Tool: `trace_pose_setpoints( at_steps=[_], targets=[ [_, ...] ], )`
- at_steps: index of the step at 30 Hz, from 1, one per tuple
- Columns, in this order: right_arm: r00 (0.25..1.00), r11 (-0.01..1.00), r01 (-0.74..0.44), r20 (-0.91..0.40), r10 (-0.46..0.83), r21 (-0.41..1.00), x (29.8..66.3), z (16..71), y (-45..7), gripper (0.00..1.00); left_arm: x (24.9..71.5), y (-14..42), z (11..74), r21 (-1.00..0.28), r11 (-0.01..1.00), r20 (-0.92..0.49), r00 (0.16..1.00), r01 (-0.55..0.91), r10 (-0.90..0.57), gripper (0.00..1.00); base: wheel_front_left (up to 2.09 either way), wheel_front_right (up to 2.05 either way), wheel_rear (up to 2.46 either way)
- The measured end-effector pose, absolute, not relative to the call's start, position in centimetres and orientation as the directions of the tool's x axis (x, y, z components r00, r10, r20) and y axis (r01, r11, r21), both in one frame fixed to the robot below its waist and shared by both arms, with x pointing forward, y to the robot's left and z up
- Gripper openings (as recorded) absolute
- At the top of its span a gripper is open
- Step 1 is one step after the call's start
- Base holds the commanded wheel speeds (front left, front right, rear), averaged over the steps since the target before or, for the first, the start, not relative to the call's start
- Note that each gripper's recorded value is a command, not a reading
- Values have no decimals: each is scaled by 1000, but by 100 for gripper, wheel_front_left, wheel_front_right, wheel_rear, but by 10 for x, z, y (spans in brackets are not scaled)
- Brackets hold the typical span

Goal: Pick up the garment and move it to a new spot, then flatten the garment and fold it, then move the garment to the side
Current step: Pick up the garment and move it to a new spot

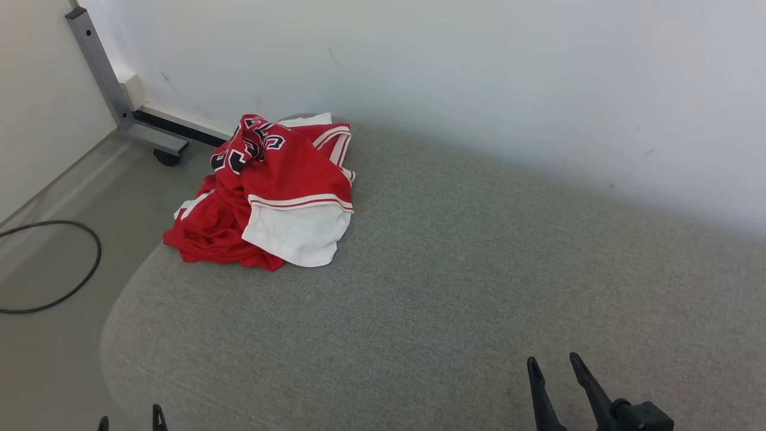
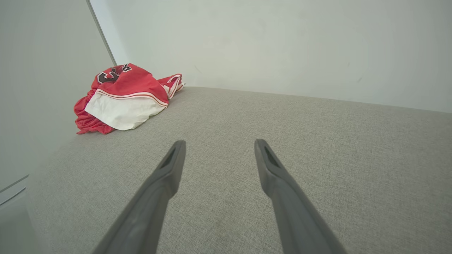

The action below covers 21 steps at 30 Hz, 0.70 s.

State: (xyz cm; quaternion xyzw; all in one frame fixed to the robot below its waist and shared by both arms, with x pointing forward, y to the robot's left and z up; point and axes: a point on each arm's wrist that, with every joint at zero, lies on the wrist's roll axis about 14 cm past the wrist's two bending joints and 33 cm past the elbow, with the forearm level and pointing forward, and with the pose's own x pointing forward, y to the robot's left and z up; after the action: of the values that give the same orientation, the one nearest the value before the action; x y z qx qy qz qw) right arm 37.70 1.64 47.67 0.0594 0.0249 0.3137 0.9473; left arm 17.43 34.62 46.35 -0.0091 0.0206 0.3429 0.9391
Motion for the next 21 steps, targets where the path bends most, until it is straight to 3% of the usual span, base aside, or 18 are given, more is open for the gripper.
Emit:
trace_pose_setpoints(
  at_steps=[10, 21],
  targets=[
    [820, 813, -568, 2, 572, 125, 378, 480, 6, 100, 188, 355, 473, -31, 771, -16, 771, -637, 637, 100, 0, 0, 0],
    [875, 870, -485, 48, 483, 93, 403, 491, -25, 100, 260, 393, 539, -88, 784, 165, 767, -615, 620, 100, 0, 0, 0]
  ],
)
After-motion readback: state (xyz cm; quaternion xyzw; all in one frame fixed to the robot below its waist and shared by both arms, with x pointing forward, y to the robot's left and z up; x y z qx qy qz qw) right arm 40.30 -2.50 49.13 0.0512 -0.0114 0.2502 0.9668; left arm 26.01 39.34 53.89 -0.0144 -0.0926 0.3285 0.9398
